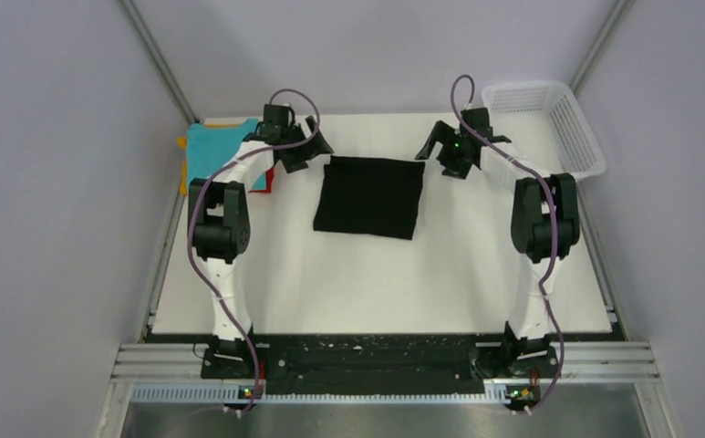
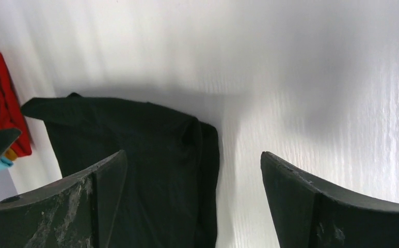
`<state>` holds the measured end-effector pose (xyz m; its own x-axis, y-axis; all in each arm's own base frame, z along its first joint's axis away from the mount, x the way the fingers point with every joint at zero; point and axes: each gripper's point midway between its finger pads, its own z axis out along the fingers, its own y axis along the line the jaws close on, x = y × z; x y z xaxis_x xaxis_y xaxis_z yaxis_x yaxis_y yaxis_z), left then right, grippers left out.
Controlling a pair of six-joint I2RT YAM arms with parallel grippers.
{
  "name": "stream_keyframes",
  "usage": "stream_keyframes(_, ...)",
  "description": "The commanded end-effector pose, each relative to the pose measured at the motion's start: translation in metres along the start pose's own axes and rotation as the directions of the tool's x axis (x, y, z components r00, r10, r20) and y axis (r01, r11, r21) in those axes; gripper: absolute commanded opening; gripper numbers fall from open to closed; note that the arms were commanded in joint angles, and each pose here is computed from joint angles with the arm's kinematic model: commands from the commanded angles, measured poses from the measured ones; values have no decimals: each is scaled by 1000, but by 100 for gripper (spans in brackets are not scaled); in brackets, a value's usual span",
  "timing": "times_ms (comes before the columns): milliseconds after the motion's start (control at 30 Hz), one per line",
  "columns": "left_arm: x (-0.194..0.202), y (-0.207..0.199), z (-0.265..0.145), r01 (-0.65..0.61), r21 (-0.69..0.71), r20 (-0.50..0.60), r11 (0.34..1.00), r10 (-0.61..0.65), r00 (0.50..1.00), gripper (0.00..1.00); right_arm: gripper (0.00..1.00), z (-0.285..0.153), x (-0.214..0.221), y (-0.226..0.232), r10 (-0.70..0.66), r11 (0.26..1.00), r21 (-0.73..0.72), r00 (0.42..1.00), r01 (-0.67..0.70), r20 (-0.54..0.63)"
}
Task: Fold and stack the t-shirts
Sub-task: Put the neatly folded tshirt into the corner of the board with the left arm
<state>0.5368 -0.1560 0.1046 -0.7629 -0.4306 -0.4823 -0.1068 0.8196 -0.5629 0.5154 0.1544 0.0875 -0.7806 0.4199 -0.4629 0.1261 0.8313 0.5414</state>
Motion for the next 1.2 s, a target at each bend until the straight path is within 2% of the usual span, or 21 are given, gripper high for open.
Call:
stream_keyframes(0, -2, -27, -28, -85, 113, 18, 990, 83, 996, 99, 99, -48, -10, 22, -55, 997, -57, 996, 59, 70)
stream_keyframes(100, 29, -21, -22, -116, 146, -94, 982, 130, 987, 99, 99, -67, 3, 28, -73, 991, -108, 995, 80, 69)
stream_keyframes(200, 52, -9, -12, -142, 123, -165, 982, 162, 973, 99, 99, -81, 24, 25, -70, 988, -134, 996, 76, 51)
stream_keyframes(500, 84, 17, 18, -203, -19, -220, 979, 194, 956, 98, 99, -119, 74, 9, -70, 988, -138, 998, 69, -1)
stream_keyframes(700, 103, 30, 32, -293, -192, -243, 937, 244, 939, 90, 99, -149, 82, 1, -93, 991, -90, 995, 96, 33)
stream_keyframes(800, 109, 39, 31, -322, -292, -263, 900, 248, 932, 77, 99, -161, 85, -3, -104, 992, -69, 993, 108, 57)
stream_keyframes(900, 118, 47, 31, -348, -395, -264, 850, 257, 930, 69, 99, -174, 86, -4, -118, 990, -62, 989, 124, 84)
stream_keyframes(933, 121, 45, 33, -345, -401, -270, 848, 251, 930, 62, 99, -177, 87, -5, -123, 990, -60, 988, 128, 90)
stream_keyframes(1067, 133, 44, 40, -333, -406, -288, 851, 227, 930, 23, 99, -186, 91, -8, -137, 988, -52, 985, 143, 104)
stream_keyframes(1133, 129, 50, 38, -334, -446, -287, 830, 222, 932, 0, 99, -190, 93, -9, -145, 987, -49, 983, 151, 112)
stream_keyframes(1167, 123, 52, 35, -339, -467, -276, 817, 229, 933, 0, 99, -193, 94, -10, -150, 987, -45, 982, 156, 118)
